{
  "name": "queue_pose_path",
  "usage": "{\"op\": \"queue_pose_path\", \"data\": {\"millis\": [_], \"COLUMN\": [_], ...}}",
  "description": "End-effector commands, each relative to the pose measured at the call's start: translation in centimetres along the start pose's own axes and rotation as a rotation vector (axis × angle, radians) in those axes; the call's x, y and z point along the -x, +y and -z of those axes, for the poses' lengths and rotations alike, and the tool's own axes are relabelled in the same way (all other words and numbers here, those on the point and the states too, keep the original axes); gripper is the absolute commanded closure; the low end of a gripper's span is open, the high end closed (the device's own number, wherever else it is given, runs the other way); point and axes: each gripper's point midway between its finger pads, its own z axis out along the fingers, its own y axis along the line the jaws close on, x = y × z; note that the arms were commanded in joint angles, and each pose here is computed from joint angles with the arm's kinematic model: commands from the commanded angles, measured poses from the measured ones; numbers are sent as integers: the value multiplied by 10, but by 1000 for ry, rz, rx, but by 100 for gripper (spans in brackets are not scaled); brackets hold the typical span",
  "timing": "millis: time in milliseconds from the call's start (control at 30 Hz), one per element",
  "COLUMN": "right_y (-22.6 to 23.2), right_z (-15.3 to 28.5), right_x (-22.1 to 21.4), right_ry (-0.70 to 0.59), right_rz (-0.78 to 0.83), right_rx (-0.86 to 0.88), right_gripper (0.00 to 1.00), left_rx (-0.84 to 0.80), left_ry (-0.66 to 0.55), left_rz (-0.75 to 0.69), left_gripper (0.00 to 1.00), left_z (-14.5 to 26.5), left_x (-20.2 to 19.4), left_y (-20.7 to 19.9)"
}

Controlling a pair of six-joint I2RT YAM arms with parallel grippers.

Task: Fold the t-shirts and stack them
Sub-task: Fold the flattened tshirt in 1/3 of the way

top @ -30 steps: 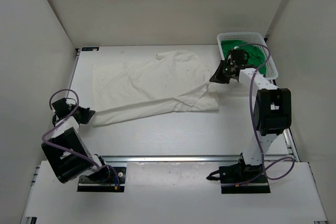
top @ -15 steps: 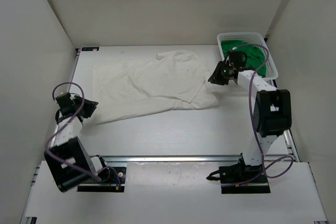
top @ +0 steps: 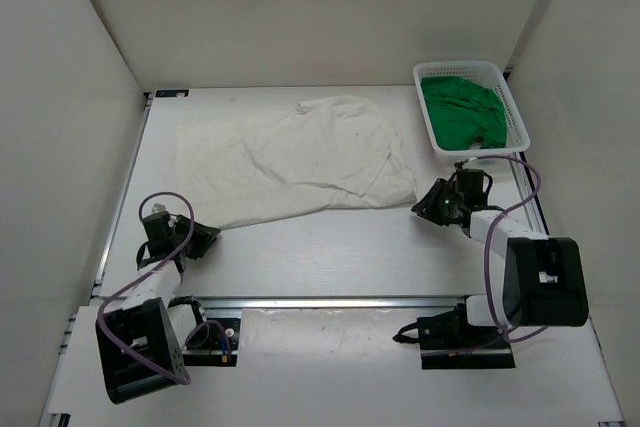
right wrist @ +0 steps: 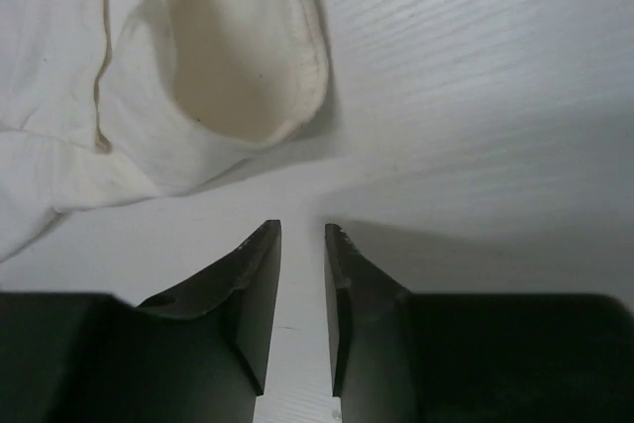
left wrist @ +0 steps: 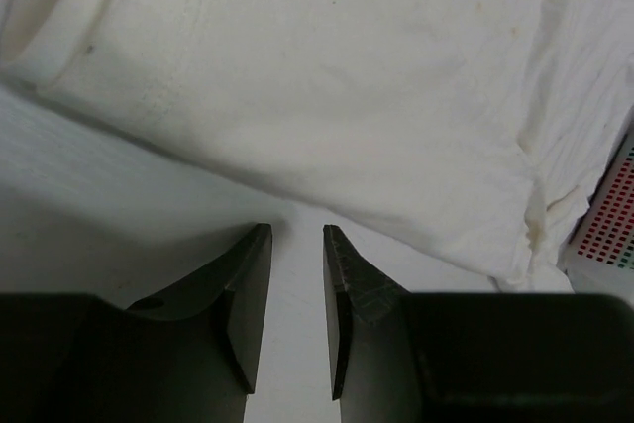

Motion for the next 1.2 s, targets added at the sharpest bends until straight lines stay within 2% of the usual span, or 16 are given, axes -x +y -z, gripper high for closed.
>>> {"op": "queue_pose_path", "data": {"millis": [0,100,200,367,500,567,633,667,733,833,967,1167], "right_y": [23,20,20,3,4,2,-1,-3,-6,-8,-13,-25], "right_z": [-7,-18,-30,-45,-52,-58,-60,-61,-63,-56,-39,-11], "right_x": [37,41,44,55,64,66,62,59,58,57,48,5], "right_ry": [-89,-75,-60,-52,-49,-44,-21,-14,-19,-40,-59,-55], "right_rz": [56,49,44,-2,-17,-22,-31,-43,-48,-43,-78,-98], "right_rx": [86,70,65,21,23,11,7,7,-4,-30,-30,-36], "right_gripper": [76,70,70,70,70,75,89,91,100,99,100,100], "left_rx": [-40,-26,-11,0,26,35,40,35,51,58,58,47], "left_ry": [-24,-19,-5,19,31,23,39,29,28,14,12,13], "left_rz": [-13,-1,18,36,45,46,65,72,62,65,97,85], "left_gripper": [61,58,58,62,68,72,76,79,88,99,100,100], "left_z": [-4,-8,-14,-22,-30,-32,-33,-34,-35,-34,-32,-28], "left_x": [9,12,13,16,18,23,21,26,28,32,37,39], "left_y": [-12,-9,-5,-4,-1,1,5,3,6,7,10,5]}}
